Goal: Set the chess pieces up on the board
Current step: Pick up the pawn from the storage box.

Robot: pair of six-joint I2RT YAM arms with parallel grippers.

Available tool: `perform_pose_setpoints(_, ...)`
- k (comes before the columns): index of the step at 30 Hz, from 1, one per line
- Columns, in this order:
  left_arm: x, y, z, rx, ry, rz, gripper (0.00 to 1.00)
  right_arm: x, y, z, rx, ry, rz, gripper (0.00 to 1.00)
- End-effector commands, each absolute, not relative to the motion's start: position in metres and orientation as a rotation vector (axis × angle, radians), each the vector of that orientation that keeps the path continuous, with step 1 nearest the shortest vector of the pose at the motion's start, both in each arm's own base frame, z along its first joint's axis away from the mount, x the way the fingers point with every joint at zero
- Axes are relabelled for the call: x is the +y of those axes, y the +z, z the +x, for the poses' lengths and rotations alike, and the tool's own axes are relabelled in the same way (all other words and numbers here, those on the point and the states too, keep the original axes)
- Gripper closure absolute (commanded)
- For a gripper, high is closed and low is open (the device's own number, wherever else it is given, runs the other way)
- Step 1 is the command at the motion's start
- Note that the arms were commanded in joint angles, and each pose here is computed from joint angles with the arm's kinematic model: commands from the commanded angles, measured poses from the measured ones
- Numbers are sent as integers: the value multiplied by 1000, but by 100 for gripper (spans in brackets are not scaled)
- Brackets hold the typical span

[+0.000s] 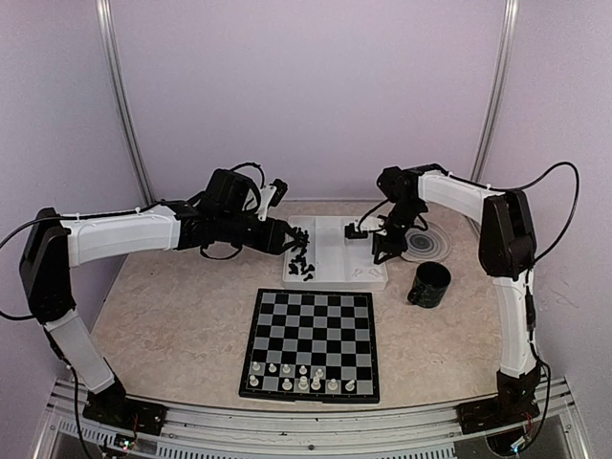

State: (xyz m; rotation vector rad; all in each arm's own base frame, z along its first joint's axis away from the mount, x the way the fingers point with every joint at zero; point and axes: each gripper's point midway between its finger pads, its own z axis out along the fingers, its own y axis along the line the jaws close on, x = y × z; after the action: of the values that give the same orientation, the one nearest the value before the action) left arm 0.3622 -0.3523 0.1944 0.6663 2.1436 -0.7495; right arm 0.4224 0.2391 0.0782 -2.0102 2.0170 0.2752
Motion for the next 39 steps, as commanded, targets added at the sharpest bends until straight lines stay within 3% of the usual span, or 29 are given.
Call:
perform_pose_setpoints(1, -356, 201, 365, 2115, -782, 662, 47, 249, 79, 429, 2016, 262, -1994, 65)
perform_pose_setpoints(16, -353, 211, 363, 2095, -780, 665, 47, 295, 32, 422, 1770, 30, -2276, 57)
perform_pose_setpoints(31, -358, 208, 359, 2101, -793, 683, 47, 280, 5, 412, 1764, -19, -2431, 54)
perform_pose_setpoints(39, -359, 209, 358, 2103, -798, 688, 47, 267, 10, 417, 1875, -1, -2346, 52)
